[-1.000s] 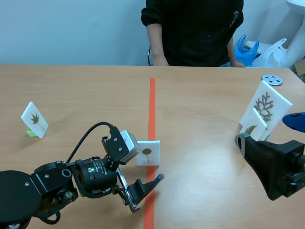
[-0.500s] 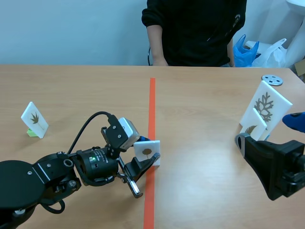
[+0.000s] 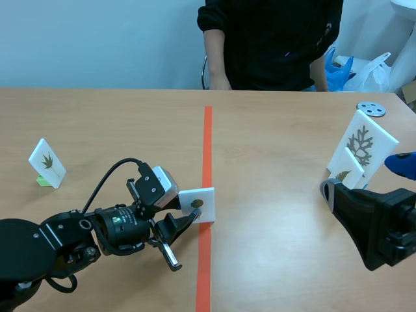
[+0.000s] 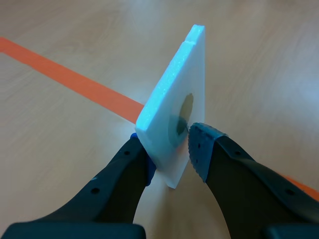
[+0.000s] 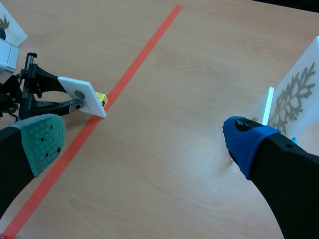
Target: Sort the leaf by its shape. The table is split by an orange tape line. A compound leaf with several leaflets goes to the left side, a simple leaf with one blade goes to the right side. Return to the home posture when a red brick is placed on the table.
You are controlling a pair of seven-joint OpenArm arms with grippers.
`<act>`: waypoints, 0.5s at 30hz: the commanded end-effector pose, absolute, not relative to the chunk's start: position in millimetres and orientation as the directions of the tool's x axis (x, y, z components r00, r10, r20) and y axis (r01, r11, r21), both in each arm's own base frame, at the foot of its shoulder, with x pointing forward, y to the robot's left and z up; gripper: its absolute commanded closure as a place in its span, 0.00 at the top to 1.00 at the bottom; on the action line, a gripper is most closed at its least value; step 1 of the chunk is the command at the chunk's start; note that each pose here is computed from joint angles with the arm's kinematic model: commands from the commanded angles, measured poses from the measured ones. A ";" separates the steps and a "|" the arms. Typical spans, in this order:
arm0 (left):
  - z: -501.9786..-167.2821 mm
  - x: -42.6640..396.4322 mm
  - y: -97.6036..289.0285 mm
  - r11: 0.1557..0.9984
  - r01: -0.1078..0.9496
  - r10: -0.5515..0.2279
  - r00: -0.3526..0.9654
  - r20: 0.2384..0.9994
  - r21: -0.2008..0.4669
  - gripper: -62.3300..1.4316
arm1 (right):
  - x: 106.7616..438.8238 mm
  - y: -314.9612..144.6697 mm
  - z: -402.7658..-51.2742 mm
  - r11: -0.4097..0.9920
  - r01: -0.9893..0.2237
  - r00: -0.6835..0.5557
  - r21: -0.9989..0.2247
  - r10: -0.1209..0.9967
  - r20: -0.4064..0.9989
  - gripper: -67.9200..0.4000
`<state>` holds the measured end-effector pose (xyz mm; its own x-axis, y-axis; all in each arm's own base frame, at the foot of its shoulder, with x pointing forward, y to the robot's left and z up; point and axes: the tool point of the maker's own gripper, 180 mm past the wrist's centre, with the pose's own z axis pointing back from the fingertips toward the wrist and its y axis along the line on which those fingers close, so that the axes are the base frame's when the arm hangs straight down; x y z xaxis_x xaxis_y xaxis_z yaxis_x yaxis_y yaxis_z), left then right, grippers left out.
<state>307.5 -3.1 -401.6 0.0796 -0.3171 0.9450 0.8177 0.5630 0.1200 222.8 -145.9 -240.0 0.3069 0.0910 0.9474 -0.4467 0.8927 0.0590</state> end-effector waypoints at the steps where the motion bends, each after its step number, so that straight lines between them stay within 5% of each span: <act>1: -381.9 319.6 -8.1 0.583 0.804 -0.256 0.045 0.966 0.118 0.23 | 226.8 -145.8 -232.8 0.892 -0.448 0.282 0.060 0.077 0.956 1.00; 15: -375.0 317.7 -4.6 0.590 0.801 -0.213 0.032 0.977 0.102 0.13 | 226.9 -145.7 -232.6 0.892 -0.448 0.281 0.060 0.076 0.957 1.00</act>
